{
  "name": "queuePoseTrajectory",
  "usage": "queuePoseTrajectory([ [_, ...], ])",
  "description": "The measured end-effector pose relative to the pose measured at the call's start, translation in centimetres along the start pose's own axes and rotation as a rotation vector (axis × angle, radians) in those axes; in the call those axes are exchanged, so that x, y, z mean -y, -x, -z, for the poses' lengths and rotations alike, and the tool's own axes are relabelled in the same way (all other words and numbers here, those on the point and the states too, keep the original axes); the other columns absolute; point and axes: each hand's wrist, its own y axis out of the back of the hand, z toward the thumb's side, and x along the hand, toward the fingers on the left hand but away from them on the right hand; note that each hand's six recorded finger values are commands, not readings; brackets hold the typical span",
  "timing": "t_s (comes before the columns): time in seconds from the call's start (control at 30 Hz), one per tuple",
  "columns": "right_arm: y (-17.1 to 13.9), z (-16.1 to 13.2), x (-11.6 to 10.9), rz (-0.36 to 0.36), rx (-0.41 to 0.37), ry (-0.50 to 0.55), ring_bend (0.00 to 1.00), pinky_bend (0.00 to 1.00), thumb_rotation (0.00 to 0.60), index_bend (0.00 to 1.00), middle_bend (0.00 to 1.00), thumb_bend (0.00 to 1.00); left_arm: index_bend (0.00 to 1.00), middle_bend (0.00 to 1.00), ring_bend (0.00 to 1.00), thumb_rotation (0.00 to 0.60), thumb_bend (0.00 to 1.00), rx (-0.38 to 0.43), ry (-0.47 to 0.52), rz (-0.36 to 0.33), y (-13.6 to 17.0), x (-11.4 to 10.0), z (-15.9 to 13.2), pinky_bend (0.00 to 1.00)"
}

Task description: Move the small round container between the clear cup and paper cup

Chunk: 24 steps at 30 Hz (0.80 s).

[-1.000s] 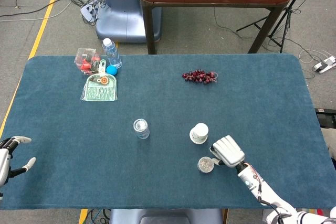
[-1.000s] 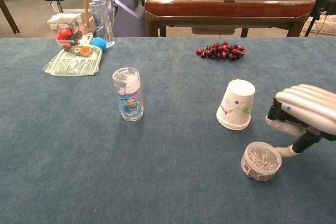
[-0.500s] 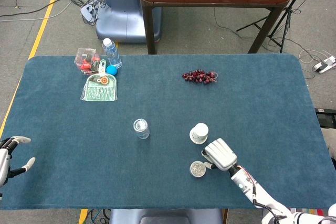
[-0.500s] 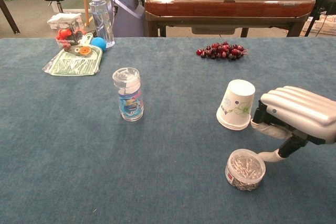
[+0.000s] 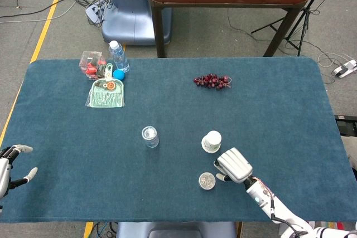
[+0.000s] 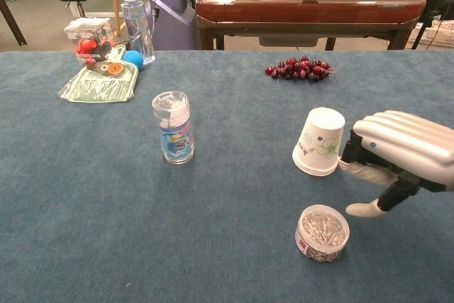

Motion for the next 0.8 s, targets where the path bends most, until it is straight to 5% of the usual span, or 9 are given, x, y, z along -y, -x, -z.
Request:
queuePoseTrajectory([
  [0.27,-1.9,-0.5,-0.6,-0.028,-0.001,-0.009,1.00,1.00,0.600,1.00,1.00,0.00,0.38,0.35,0.30,0.600,0.24,-0.005,-0.005,0.003,0.0,0.1,0.0,0.55],
  [0.8,-1.9,-2.7,1.6,-0.101,-0.044,-0.002,1.00,1.00,0.600,1.00,1.00,0.00,0.38,0.35,0.30,0.600,0.24,-0.008,-0.001,0.006,0.0,0.0,0.1,0.55],
])
